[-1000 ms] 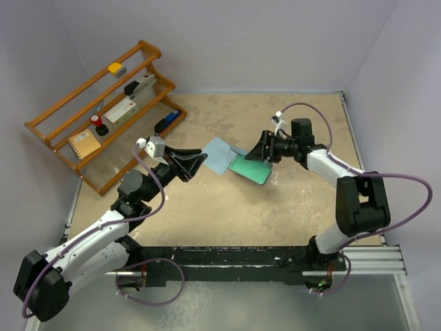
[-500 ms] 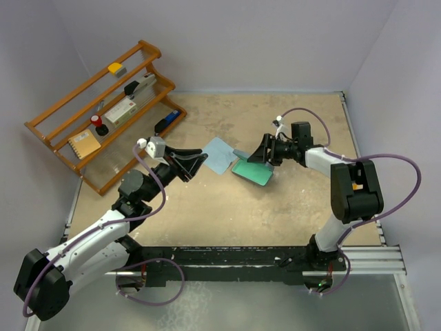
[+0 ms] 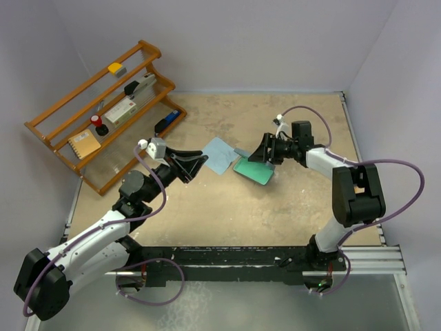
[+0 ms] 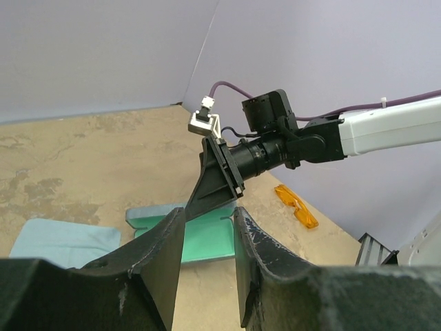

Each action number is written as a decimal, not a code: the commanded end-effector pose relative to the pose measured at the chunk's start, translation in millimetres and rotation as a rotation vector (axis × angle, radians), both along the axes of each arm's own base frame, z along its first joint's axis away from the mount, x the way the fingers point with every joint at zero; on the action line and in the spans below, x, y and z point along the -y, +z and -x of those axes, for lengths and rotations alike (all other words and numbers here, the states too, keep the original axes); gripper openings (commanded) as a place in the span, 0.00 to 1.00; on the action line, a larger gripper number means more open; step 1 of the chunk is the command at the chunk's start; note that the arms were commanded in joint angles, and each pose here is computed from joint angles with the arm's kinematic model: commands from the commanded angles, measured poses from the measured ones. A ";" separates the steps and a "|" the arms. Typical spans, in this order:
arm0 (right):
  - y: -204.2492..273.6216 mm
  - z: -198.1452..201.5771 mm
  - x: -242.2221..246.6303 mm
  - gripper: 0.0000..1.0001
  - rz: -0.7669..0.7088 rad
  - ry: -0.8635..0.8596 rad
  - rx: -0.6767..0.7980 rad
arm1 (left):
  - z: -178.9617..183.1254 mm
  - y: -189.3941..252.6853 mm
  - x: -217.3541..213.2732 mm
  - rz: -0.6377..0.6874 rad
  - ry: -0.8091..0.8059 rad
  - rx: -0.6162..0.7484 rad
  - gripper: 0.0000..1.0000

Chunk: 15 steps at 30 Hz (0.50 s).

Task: Organize the sunglasses
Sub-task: Place the sunglasses case at the center of the board.

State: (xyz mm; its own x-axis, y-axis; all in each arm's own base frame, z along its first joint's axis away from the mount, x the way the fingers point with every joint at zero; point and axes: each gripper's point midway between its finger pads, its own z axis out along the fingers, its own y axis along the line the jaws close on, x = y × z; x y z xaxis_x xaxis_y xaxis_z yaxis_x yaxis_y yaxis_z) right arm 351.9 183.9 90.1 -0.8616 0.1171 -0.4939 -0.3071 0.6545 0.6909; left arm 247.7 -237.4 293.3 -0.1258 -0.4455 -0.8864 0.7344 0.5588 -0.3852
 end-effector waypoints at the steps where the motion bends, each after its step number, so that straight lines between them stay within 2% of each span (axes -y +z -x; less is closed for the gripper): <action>1: 3.1 -5.8 11.7 0.59 0.069 -0.037 0.062 | 4.2 15.1 -0.4 0.041 -0.015 0.044 0.32; 3: -0.4 -5.1 13.8 0.62 0.081 -0.043 0.058 | 4.5 15.0 -0.3 0.041 -0.017 0.045 0.32; 4: -2.5 -4.5 13.9 0.72 0.083 -0.041 0.056 | 4.7 15.2 -0.2 0.041 -0.018 0.046 0.32; 5: -4.5 -4.1 13.7 0.77 0.083 -0.040 0.052 | 4.4 14.9 -0.1 0.041 -0.018 0.044 0.32; 15: -13.4 2.4 15.8 0.80 0.084 -0.060 0.034 | 4.8 15.0 1.3 0.044 -0.026 0.043 0.32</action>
State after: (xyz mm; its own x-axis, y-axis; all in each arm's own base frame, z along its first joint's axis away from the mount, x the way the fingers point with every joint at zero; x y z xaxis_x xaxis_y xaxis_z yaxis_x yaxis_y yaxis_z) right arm 343.4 170.3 66.2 -0.8661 0.1215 -0.4848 -0.2589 0.7206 0.6432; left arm 246.1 -239.0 292.8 -0.1357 -0.4460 -0.8847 0.7399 0.5482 -0.3898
